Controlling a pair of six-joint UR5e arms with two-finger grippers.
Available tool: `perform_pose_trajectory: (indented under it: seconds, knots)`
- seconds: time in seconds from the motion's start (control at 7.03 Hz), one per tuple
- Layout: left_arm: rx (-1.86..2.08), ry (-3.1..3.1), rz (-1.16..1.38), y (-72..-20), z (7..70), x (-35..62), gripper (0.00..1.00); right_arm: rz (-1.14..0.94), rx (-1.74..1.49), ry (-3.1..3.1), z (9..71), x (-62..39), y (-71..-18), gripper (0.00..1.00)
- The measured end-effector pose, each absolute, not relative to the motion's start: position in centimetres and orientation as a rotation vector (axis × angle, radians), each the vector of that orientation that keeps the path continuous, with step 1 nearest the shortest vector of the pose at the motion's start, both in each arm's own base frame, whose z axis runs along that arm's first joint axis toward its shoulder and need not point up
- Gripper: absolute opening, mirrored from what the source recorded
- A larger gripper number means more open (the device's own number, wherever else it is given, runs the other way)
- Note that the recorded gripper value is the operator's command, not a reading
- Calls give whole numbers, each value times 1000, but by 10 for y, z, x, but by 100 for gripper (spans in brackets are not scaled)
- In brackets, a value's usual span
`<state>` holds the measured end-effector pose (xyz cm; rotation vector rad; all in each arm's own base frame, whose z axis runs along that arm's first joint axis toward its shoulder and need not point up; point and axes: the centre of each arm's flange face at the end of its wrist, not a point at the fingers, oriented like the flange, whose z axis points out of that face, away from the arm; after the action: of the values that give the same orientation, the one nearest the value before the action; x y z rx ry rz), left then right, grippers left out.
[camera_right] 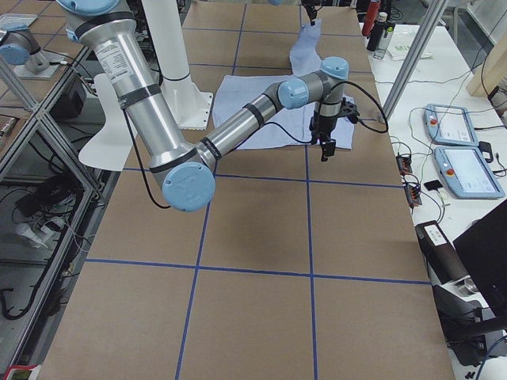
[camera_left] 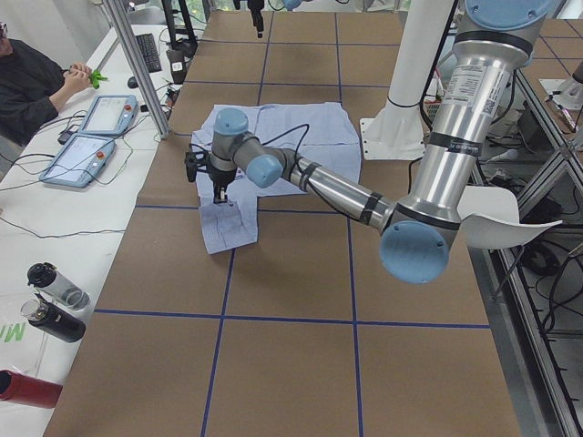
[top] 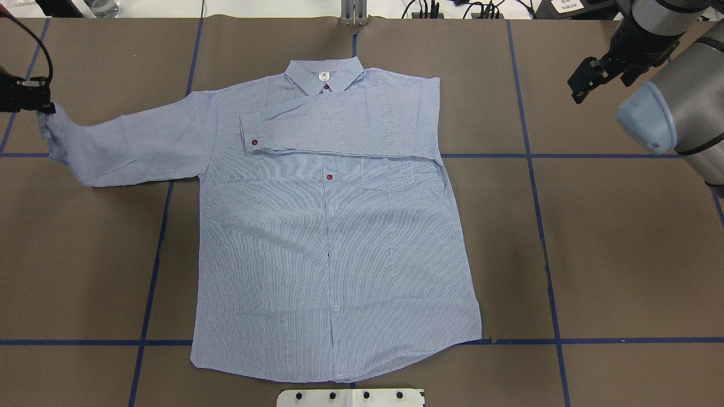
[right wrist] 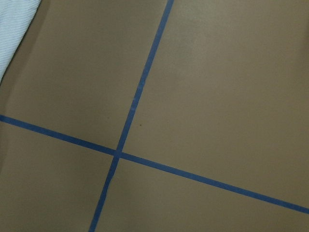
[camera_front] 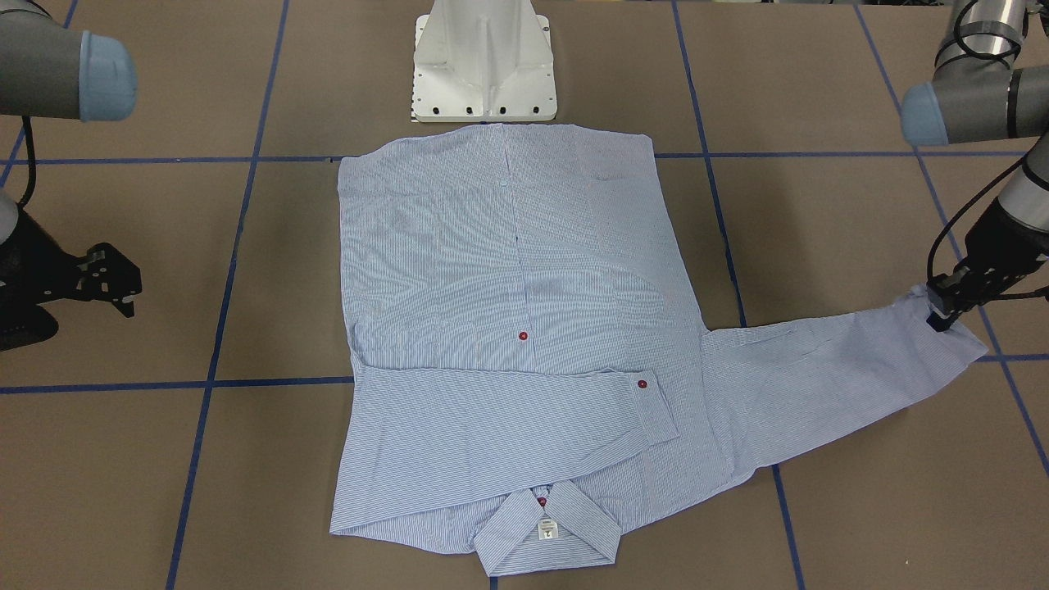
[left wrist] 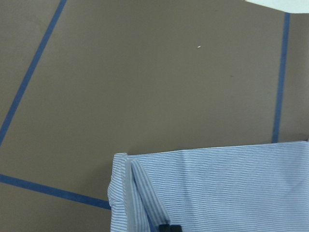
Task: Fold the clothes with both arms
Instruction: 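Carry the grasped sleeve with the left gripper across the shirt body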
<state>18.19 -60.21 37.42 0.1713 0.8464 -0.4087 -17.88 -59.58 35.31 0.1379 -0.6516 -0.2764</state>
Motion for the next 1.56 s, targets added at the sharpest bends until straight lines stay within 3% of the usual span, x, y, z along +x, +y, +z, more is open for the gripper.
perform_pose_trajectory:
  seconds: [0.85, 1.56]
  knots:
    - [16, 1044, -539, -642, 146, 354, 0, -255, 92, -691, 402, -123, -592, 100]
    - [-52, 1142, -595, -633, 49, 380, 0, -239, 84, -684, 413, -108, -597, 100]
